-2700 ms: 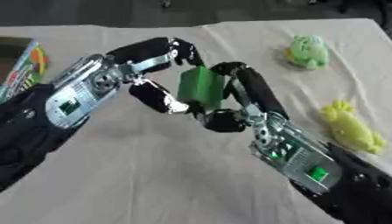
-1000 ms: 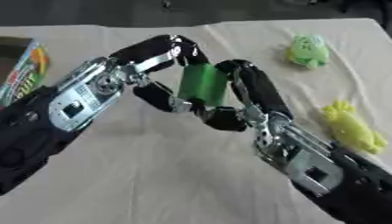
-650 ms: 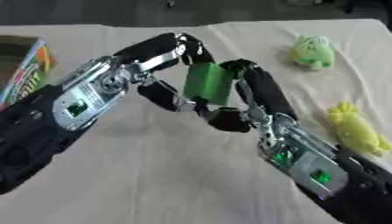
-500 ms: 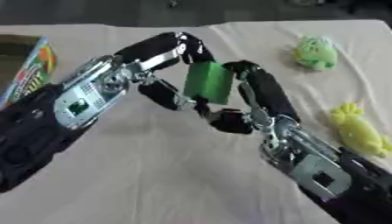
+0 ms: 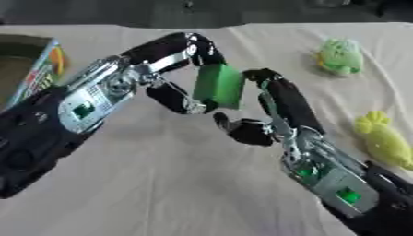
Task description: Pick up the objects with one hand, pass them to the other hand, and then place them into the box on the other side of the table.
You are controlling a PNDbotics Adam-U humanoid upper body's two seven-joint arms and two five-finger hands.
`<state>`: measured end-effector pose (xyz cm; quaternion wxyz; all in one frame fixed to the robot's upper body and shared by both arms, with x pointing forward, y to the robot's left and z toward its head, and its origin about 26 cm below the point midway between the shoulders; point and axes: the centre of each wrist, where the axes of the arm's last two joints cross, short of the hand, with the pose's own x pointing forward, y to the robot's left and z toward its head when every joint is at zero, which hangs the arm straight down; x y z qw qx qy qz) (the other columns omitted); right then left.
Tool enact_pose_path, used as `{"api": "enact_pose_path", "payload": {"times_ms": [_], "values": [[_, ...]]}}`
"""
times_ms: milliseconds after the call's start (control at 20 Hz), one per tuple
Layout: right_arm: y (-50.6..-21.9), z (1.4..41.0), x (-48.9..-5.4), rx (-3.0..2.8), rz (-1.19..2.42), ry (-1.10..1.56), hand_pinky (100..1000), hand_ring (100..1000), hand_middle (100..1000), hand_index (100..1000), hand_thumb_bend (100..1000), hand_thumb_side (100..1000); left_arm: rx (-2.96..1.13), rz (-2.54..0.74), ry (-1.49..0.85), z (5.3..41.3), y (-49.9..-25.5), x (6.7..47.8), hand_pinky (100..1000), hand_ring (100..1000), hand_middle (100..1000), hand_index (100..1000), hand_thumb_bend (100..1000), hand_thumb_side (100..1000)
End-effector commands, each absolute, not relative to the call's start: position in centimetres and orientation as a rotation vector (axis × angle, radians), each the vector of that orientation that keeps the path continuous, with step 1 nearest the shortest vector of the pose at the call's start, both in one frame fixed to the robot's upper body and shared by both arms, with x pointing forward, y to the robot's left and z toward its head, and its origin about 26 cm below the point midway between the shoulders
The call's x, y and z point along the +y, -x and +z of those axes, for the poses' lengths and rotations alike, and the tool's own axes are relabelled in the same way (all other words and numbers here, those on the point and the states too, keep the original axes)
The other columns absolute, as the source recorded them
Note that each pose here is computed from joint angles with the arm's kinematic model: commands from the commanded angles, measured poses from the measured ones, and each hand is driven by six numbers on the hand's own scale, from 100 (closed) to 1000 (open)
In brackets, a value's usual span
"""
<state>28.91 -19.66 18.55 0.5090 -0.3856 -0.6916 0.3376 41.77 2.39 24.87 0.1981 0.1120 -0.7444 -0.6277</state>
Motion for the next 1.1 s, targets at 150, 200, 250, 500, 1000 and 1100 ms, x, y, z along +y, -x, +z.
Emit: {"api": "enact_pose_path", "payload": {"times_ms": [150,200,250,500,1000,1100], "values": [[-28.7,19.1,-20.3,-1.664,0.813,0.974,847,812,804,873,480,368,-2.089,-1.731,-0.387,26.3,-42.3,4.2,666,650,519,434,325,100],[-28.7,19.1,-20.4,-1.665,0.807,0.977,847,811,805,873,458,371,-2.087,-1.725,-0.394,26.3,-42.4,4.6,667,650,518,434,294,100],[-28.7,19.1,-20.4,-1.665,0.801,0.981,846,811,804,872,480,365,-2.084,-1.719,-0.403,26.4,-42.5,4.9,667,650,518,434,333,100],[-28.7,18.8,-20.9,-1.660,0.776,1.007,844,804,798,866,484,361,-2.082,-1.681,-0.449,26.8,-42.8,6.7,666,649,518,437,342,100],[-28.7,18.7,-22.0,-1.666,0.696,1.068,840,790,784,851,471,331,-2.096,-1.494,-0.635,29.3,-42.8,13.1,666,648,515,441,384,100],[-28.7,18.7,-22.1,-1.671,0.681,1.079,839,788,783,849,472,323,-2.101,-1.449,-0.676,29.9,-42.5,14.5,666,647,515,440,393,100]]}}
